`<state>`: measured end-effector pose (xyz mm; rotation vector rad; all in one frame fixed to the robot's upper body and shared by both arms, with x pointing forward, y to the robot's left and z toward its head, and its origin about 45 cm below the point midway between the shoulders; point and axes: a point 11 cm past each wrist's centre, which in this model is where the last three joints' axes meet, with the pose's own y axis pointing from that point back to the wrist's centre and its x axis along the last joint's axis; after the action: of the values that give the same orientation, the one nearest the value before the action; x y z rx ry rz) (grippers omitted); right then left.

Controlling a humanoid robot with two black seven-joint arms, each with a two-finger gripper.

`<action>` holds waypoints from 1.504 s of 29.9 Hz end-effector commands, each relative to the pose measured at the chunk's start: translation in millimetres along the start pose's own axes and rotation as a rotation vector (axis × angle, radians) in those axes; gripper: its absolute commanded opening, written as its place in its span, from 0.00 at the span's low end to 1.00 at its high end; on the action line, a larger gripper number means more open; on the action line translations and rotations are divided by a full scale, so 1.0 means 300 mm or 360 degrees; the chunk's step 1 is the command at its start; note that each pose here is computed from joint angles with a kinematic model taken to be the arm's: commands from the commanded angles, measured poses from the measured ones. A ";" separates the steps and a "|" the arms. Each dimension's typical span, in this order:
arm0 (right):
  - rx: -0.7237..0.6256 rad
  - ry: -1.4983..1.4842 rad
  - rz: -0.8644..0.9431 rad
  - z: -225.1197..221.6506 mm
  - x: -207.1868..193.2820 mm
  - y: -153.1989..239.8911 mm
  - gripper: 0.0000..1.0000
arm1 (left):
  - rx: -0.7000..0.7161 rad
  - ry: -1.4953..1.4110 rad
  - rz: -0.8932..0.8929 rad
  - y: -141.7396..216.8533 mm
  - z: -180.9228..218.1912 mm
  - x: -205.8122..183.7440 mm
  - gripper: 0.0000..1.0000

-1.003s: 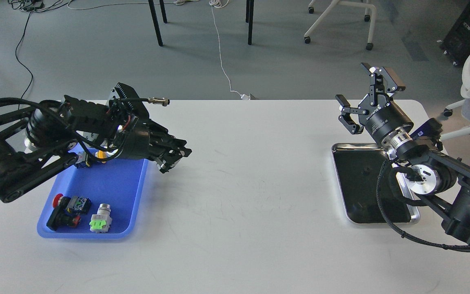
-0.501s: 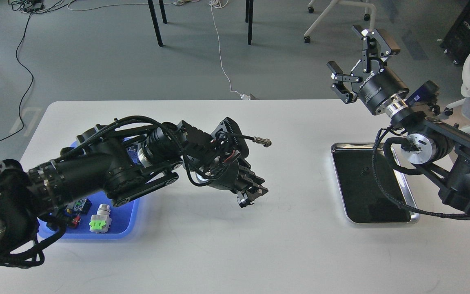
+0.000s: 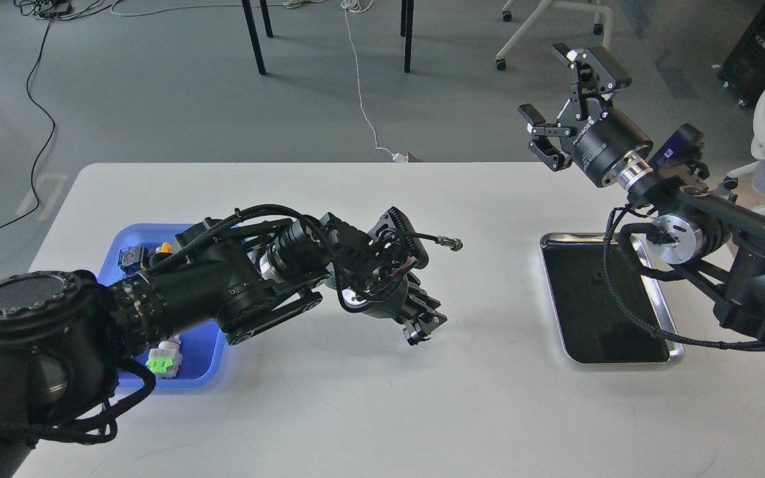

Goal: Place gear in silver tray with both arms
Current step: 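Carry the gear to the table center and release it, then reach the right gripper down to the gear and grasp it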

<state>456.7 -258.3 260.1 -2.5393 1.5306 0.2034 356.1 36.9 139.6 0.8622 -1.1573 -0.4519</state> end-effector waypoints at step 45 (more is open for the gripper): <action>-0.0920 0.1970 -0.1449 0.251 -0.098 0.237 0.99 | -0.0626 0.2482 0.2384 0.664 -0.397 -0.341 0.98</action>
<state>379.0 -265.0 190.8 -3.6951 0.5093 -1.1750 405.3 251.7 212.7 -0.1943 -0.0006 1.0003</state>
